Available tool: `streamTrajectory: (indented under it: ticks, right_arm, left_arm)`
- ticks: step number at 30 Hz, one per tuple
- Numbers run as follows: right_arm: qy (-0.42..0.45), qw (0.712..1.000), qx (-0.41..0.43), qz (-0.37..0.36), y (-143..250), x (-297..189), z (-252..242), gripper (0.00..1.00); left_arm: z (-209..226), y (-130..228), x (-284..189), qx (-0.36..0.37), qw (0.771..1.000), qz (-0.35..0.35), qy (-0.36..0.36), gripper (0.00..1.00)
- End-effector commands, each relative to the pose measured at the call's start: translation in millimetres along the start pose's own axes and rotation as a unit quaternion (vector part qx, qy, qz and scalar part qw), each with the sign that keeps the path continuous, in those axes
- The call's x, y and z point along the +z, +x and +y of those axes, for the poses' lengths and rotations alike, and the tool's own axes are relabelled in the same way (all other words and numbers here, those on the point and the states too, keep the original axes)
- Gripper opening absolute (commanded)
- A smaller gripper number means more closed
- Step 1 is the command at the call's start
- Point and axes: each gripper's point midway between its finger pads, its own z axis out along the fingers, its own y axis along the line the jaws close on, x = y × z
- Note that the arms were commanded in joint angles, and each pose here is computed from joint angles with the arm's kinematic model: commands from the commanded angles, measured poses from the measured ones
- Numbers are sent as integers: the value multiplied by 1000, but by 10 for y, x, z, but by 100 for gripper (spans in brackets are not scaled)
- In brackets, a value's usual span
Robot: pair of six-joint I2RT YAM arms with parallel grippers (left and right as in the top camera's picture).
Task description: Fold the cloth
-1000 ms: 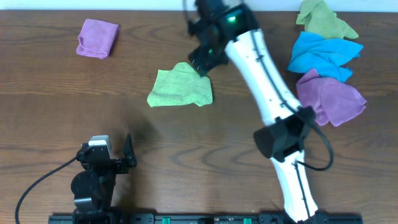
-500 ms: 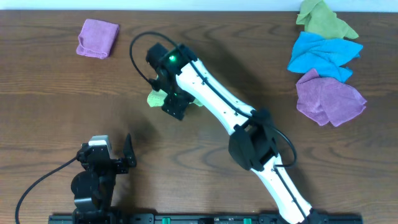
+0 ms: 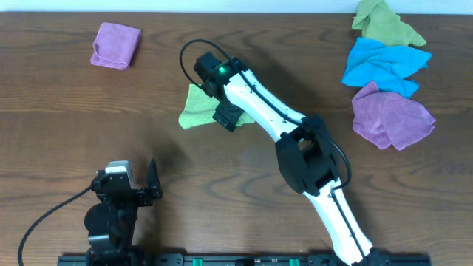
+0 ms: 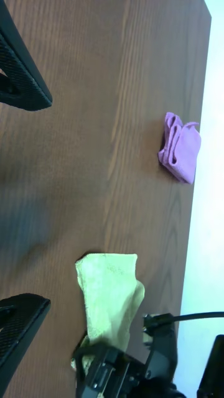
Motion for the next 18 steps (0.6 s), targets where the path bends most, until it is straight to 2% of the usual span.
streamTrajectory:
  ticks: [1,3,4,5,8,13,16,18]
  right_arm:
    - [38,998,25,-37,-130,-226,-223,74]
    - [52,997,36,-45,-162,-226,-331,32]
    - [56,997,40,-47,-165,-230,-379,15]
    - [60,996,45,-48,-163,-238,-431,1]
    - [75,993,64,-61,-195,-362,-645,1]
    - [110,982,113,-106,-227,-871,-1142,1]
    - [167,967,149,-122,-57,-1274,-1600,1]
    - [175,965,147,-130,30,-1416,-1743,1]
  left_arm:
    - [17,101,28,-7,1000,11,-2,95]
    - [17,101,28,-7,1000,11,-2,95]
    - [17,100,28,-7,1000,11,-2,95]
    - [17,101,28,-7,1000,11,-2,95]
    - [17,101,28,-7,1000,11,-2,95]
    - [17,101,28,-7,1000,11,-2,96]
    - [17,101,28,-7,1000,11,-2,95]
    - [17,101,28,-7,1000,11,-2,95]
